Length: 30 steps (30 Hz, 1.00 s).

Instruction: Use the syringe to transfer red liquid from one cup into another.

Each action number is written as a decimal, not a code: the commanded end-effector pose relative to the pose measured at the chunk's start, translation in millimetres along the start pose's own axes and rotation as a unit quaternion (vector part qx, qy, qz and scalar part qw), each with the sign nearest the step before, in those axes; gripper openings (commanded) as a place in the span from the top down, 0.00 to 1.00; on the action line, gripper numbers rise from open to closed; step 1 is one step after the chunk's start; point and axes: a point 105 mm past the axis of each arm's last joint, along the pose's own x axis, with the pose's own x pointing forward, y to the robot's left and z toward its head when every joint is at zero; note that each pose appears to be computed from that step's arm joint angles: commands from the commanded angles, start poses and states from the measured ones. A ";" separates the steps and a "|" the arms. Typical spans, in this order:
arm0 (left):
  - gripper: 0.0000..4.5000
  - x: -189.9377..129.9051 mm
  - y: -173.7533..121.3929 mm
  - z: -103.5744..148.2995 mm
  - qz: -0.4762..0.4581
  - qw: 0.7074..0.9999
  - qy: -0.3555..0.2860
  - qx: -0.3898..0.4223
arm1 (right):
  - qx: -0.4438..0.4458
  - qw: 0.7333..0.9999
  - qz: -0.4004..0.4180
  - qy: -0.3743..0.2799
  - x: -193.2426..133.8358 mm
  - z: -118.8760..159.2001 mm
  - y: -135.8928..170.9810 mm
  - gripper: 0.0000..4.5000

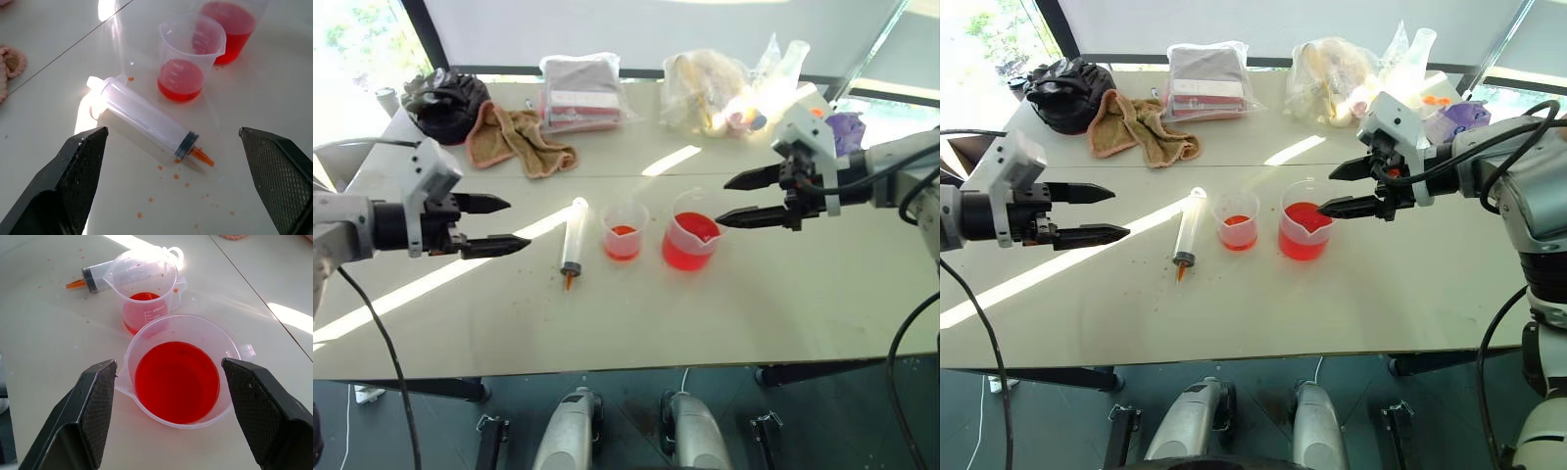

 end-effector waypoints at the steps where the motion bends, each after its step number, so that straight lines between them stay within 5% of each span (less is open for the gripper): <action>1: 0.01 6.4 8.5 12.5 0.039 0.999 0.017 -0.009 | -0.018 1.000 -0.011 -0.012 -5.0 8.1 0.4 0.21; 5: 0.01 25.6 9.7 2.8 0.034 0.992 0.079 -0.091 | -0.015 1.000 -0.017 -0.012 -3.3 7.3 -0.8 0.21; 11: 0.01 78.5 29.9 -3.6 0.096 0.942 0.175 -0.271 | -0.008 1.000 -0.024 -0.011 -3.6 5.4 1.5 0.21; 30: 0.01 148.9 33.5 -14.8 0.228 0.868 0.308 -0.316 | 0.006 0.998 -0.053 -0.016 -4.6 4.4 4.2 0.21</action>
